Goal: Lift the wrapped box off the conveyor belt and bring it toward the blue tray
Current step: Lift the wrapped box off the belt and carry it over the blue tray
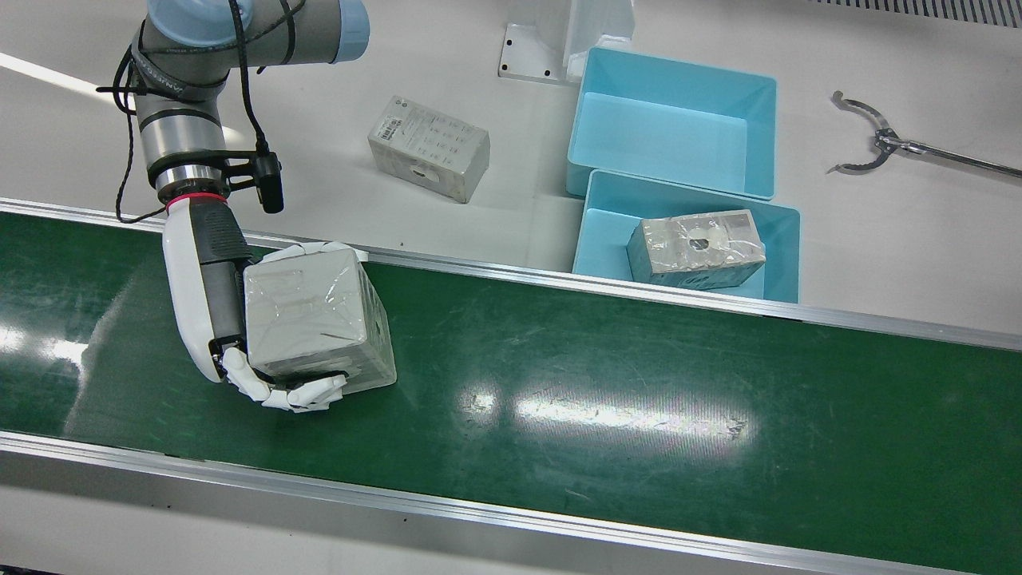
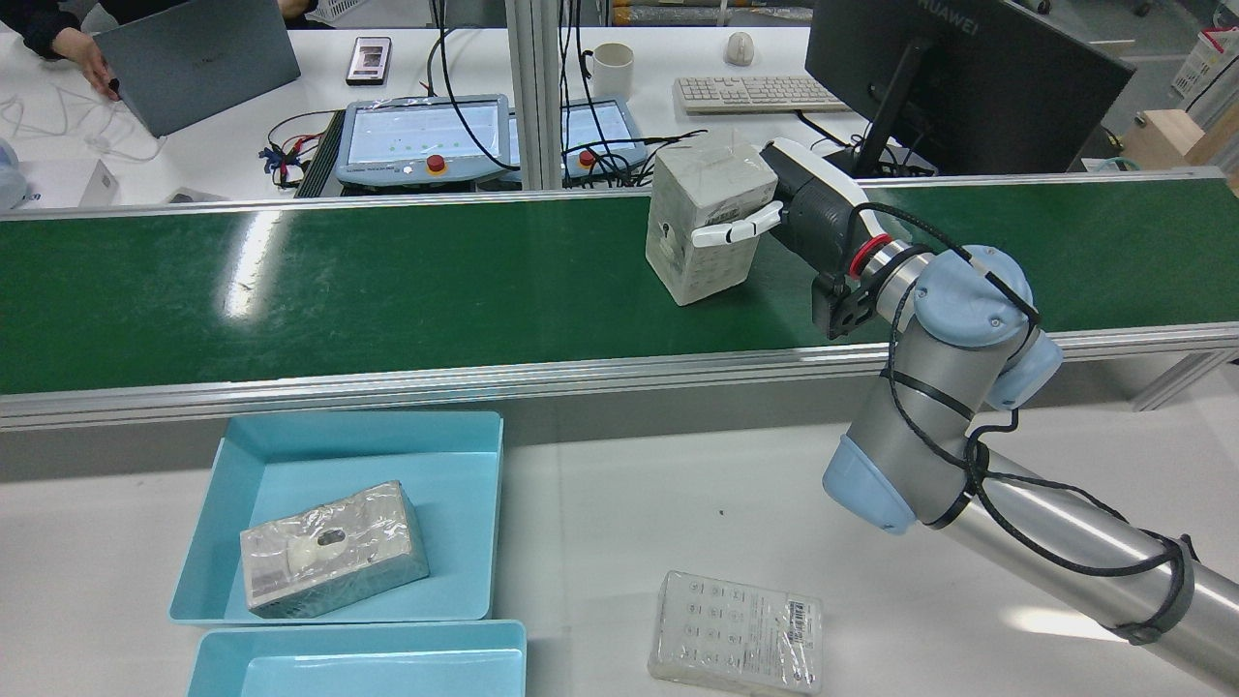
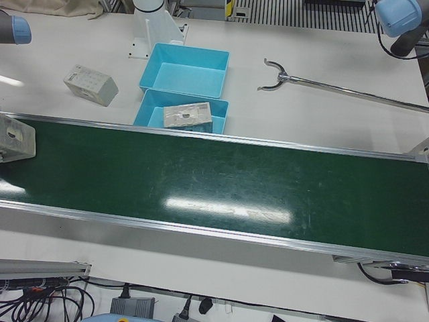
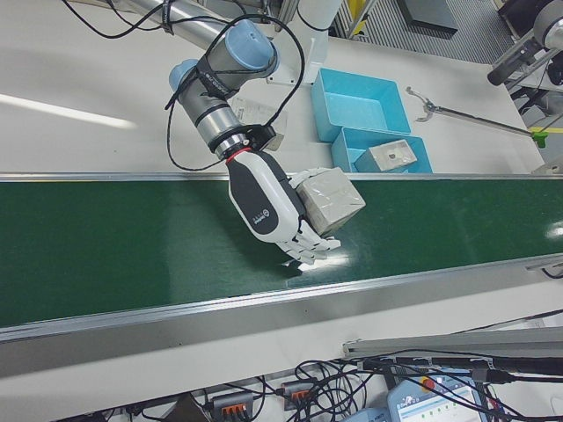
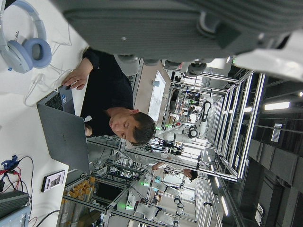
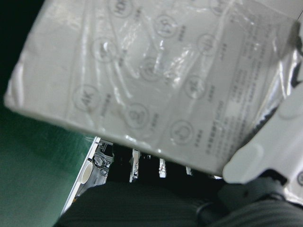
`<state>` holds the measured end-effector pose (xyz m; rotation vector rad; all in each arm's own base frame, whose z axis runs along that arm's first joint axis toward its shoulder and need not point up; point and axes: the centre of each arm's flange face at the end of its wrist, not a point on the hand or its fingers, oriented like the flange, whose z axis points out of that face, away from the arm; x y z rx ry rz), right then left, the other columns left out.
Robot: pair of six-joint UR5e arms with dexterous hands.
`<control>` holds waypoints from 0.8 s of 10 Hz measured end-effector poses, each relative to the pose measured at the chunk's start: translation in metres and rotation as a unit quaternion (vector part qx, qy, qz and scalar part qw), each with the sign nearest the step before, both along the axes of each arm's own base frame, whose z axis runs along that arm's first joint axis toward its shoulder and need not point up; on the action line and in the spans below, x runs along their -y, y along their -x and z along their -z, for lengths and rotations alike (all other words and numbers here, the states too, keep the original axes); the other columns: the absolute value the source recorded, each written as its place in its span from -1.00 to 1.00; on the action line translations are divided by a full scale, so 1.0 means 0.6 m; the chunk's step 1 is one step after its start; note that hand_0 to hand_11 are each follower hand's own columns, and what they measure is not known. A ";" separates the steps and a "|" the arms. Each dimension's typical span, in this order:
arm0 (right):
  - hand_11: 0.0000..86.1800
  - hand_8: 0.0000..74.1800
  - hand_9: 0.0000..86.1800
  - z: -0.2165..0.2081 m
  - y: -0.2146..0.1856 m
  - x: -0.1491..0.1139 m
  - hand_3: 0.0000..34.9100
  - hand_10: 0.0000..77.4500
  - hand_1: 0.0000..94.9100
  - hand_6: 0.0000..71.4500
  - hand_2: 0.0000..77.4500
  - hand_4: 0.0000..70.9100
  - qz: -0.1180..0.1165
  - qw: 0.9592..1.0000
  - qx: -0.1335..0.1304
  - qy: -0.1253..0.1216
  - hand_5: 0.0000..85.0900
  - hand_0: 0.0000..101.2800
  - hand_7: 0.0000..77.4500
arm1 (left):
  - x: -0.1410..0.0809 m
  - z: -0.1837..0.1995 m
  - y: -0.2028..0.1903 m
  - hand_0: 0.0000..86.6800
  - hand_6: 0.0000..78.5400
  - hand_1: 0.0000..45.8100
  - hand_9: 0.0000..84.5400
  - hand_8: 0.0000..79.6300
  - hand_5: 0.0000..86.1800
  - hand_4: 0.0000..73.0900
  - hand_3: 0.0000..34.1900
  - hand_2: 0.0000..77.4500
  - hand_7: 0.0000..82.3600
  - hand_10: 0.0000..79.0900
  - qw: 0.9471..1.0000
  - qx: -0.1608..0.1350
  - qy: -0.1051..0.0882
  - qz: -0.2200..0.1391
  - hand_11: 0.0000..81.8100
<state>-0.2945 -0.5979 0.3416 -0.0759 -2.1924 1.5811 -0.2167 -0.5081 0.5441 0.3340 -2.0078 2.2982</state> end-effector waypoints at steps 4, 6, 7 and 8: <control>0.06 0.40 -0.08 0.043 -0.011 -0.014 -1.00 0.10 -0.98 0.01 -0.28 -0.60 0.003 0.999 0.033 -0.019 0.29 -0.20 0.01 | 0.000 0.000 0.000 -1.00 -1.00 -1.00 -1.00 -1.00 -0.97 -1.00 -1.00 -0.99 -1.00 -0.99 1.000 0.000 0.000 0.000 -1.00; 0.16 0.50 -0.06 0.091 -0.019 -0.028 -1.00 0.13 -0.98 0.07 -0.28 -0.55 0.003 0.997 0.057 -0.043 0.31 -0.21 0.03 | 0.000 0.000 0.000 -1.00 -1.00 -1.00 -1.00 -1.00 -0.97 -1.00 -1.00 -0.97 -1.00 -0.99 1.000 0.000 0.000 0.000 -1.00; 0.18 0.50 -0.06 0.117 -0.014 -0.039 -0.99 0.13 -0.99 0.08 -0.23 -0.55 0.001 0.996 0.071 -0.054 0.31 -0.21 0.03 | 0.000 0.000 0.000 -1.00 -1.00 -1.00 -1.00 -1.00 -0.97 -1.00 -1.00 -0.97 -1.00 -1.00 1.000 0.000 0.000 0.000 -1.00; 0.18 0.50 -0.06 0.146 0.002 -0.060 -0.99 0.13 -0.99 0.08 -0.23 -0.55 -0.001 0.994 0.090 -0.062 0.31 -0.21 0.03 | 0.000 0.000 0.000 -1.00 -1.00 -1.00 -1.00 -1.00 -0.97 -1.00 -1.00 -0.99 -1.00 -1.00 1.000 0.000 0.000 0.000 -1.00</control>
